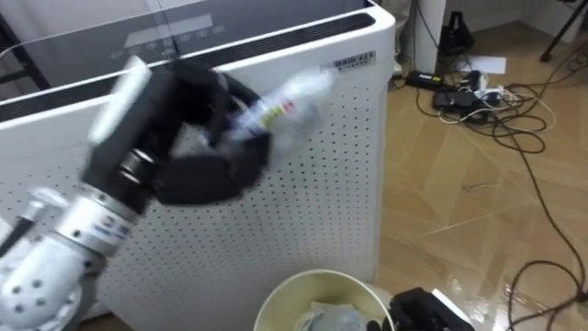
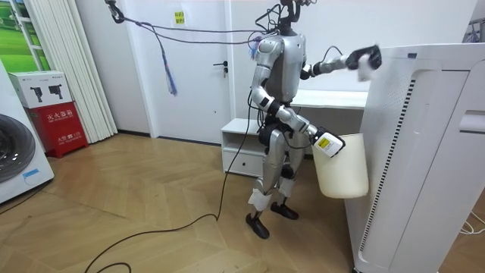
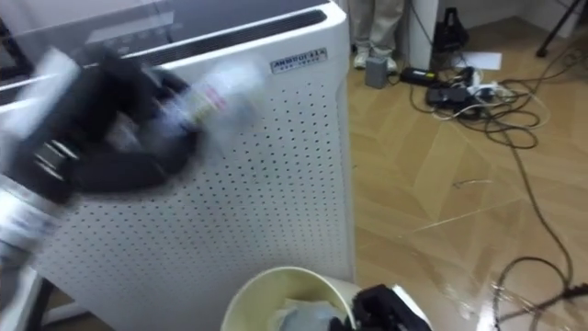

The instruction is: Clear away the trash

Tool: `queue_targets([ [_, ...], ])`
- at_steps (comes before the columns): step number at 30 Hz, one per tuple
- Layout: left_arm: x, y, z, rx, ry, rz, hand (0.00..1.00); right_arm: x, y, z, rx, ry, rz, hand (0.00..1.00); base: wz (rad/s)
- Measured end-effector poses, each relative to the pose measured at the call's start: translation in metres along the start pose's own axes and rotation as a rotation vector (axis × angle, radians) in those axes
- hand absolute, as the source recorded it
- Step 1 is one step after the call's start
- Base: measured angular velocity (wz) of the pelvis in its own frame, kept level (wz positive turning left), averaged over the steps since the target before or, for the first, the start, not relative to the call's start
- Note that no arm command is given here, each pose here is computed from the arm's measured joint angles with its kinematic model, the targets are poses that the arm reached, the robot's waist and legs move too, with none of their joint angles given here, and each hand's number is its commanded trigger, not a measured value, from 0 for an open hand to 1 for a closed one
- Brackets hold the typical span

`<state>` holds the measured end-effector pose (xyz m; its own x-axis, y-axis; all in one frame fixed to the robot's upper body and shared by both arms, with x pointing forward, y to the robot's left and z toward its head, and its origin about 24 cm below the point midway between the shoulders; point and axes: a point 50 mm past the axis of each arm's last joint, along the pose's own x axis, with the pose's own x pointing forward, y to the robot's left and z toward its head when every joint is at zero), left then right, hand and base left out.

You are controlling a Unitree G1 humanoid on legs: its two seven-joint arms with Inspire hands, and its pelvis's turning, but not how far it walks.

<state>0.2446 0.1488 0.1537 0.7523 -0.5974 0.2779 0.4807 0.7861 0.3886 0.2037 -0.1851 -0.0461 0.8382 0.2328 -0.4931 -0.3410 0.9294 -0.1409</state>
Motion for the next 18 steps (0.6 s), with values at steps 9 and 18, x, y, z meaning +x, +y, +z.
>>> queue_targets([
  [9,0.0,-0.01,0.037,-0.154,-0.24,-0.139,1.0,-0.001,0.0,-0.003,-0.008,0.015,0.028,1.0,-0.03],
  [18,-0.001,-0.019,0.017,-0.251,-0.18,-0.169,1.0,0.002,0.003,0.0,0.031,-0.002,0.026,1.0,-0.07],
])
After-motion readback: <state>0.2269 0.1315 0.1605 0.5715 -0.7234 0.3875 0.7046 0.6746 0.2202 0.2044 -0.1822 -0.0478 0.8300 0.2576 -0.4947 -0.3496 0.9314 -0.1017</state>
